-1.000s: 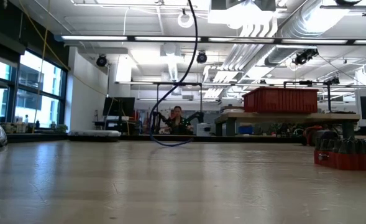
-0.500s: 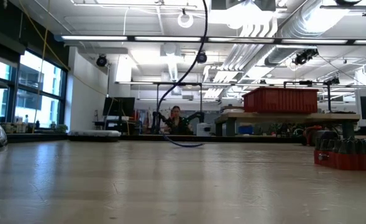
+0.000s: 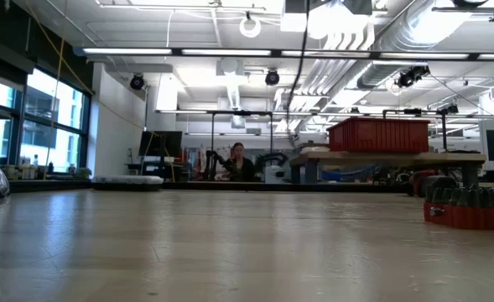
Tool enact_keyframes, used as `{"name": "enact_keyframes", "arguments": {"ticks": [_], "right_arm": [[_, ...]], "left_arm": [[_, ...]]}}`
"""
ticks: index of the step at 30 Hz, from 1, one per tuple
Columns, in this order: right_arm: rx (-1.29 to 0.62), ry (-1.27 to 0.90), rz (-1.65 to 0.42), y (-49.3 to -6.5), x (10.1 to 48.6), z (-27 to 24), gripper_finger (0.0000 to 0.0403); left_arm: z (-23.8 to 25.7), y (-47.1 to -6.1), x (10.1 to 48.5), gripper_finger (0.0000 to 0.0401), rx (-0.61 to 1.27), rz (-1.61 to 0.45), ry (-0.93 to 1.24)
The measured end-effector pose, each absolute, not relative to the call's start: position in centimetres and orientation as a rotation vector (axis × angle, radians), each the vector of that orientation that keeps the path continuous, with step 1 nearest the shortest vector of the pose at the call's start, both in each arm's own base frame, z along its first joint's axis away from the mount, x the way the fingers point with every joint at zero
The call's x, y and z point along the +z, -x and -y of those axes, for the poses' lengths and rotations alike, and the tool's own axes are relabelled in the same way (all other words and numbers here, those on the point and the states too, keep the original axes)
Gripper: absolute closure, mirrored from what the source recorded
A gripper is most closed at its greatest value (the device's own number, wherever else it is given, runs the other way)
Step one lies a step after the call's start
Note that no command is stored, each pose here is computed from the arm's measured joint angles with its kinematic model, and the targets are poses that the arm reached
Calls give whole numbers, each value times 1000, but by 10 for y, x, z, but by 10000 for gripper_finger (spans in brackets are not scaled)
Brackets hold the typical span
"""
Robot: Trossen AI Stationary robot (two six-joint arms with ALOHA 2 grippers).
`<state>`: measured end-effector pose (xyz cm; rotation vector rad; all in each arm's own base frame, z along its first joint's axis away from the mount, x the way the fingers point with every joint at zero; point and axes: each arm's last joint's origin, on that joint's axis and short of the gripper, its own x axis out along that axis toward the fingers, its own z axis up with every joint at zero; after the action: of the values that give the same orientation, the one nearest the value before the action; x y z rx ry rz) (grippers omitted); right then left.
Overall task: Coil cords
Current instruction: Coil the blue wire onto the spool
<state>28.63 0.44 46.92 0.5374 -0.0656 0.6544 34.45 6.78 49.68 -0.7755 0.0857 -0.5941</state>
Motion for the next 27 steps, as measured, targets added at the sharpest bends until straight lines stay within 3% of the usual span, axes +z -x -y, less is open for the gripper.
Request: {"name": "enact_keyframes", "arguments": {"ticks": [10, 16, 22, 27], "right_arm": [[693, -523, 121, -284, 475, -5, 403], [722, -472, 211, -280, 483, -5, 403], [705, -329, 376, -275, 494, -5, 403], [661, -265, 468, -273, 498, -4, 403]], "left_arm": [[-100, -335, 487, 195, -464, -169, 870], [-102, -334, 481, 195, -455, -194, 784], [-99, -303, 491, 195, -430, -218, 662], [-97, -263, 505, 195, -236, -189, 561]]}}
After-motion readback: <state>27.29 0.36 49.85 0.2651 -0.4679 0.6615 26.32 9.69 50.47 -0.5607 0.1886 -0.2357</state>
